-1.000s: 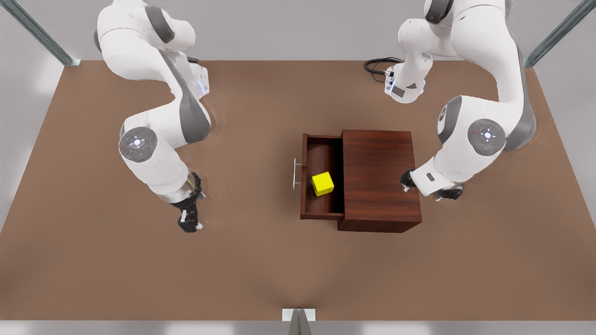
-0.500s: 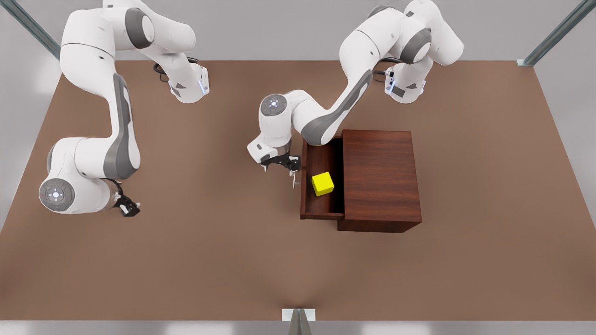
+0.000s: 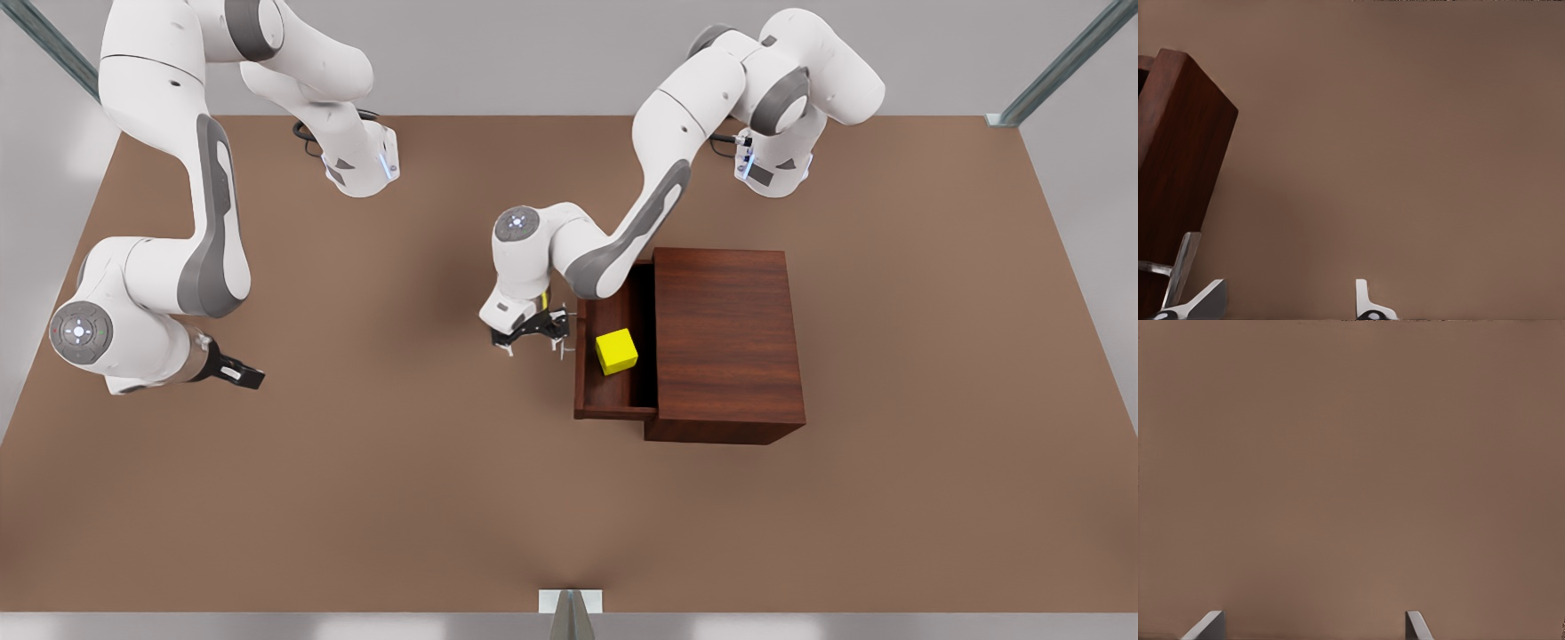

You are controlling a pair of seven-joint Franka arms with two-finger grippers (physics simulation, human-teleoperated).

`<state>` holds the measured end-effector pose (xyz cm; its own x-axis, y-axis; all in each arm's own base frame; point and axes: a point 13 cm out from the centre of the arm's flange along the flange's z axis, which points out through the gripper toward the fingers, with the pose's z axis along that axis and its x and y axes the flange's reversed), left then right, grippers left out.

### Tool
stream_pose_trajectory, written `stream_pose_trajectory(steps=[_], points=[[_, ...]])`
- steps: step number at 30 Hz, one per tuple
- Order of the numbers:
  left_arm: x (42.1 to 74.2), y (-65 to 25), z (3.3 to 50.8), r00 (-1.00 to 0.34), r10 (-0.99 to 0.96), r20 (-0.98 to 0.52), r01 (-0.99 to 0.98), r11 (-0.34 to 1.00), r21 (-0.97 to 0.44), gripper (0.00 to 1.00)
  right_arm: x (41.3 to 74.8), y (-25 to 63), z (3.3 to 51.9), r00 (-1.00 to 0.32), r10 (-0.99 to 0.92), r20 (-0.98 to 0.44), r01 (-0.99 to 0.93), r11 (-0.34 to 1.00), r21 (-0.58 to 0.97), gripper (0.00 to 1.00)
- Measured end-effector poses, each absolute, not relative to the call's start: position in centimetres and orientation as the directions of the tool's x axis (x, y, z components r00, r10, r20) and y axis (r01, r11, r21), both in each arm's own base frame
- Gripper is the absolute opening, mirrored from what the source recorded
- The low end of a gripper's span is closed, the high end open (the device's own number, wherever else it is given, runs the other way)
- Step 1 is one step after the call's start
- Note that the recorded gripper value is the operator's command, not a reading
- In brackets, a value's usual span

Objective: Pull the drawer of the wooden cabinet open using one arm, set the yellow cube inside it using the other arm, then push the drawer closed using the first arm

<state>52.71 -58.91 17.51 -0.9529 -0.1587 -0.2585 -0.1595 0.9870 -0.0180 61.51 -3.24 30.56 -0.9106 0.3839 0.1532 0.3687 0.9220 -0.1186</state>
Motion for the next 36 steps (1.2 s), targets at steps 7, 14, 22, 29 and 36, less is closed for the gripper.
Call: stream_pose_trajectory(steps=[7,14,22,29,36], points=[[54.0,-54.6,18.6,-0.942,-0.256,-0.217,-0.271,0.962,0.040,1.00,61.8,-3.4,30.6,-0.949,0.275,0.155,0.262,0.960,-0.099,1.00],[55.8,-49.4,17.8,-0.925,-0.344,-0.162,-0.362,0.928,0.090,1.00,61.9,-3.4,30.4,-0.967,0.198,0.161,0.186,0.979,-0.087,1.00],[58.5,-43.2,19.6,-0.906,-0.412,-0.099,-0.422,0.898,0.125,1.00,62.0,-3.4,30.4,-0.976,0.141,0.165,0.130,0.988,-0.079,1.00],[61.4,-12.1,38.5,-0.758,-0.652,0.006,-0.651,0.757,0.047,1.00,62.0,-3.4,30.4,-0.980,0.108,0.167,0.097,0.993,-0.074,1.00],[61.8,-10.7,38.6,-0.895,-0.445,0.002,-0.445,0.895,-0.017,1.00,62.0,-3.4,30.4,-0.982,0.086,0.168,0.075,0.995,-0.070,1.00]])
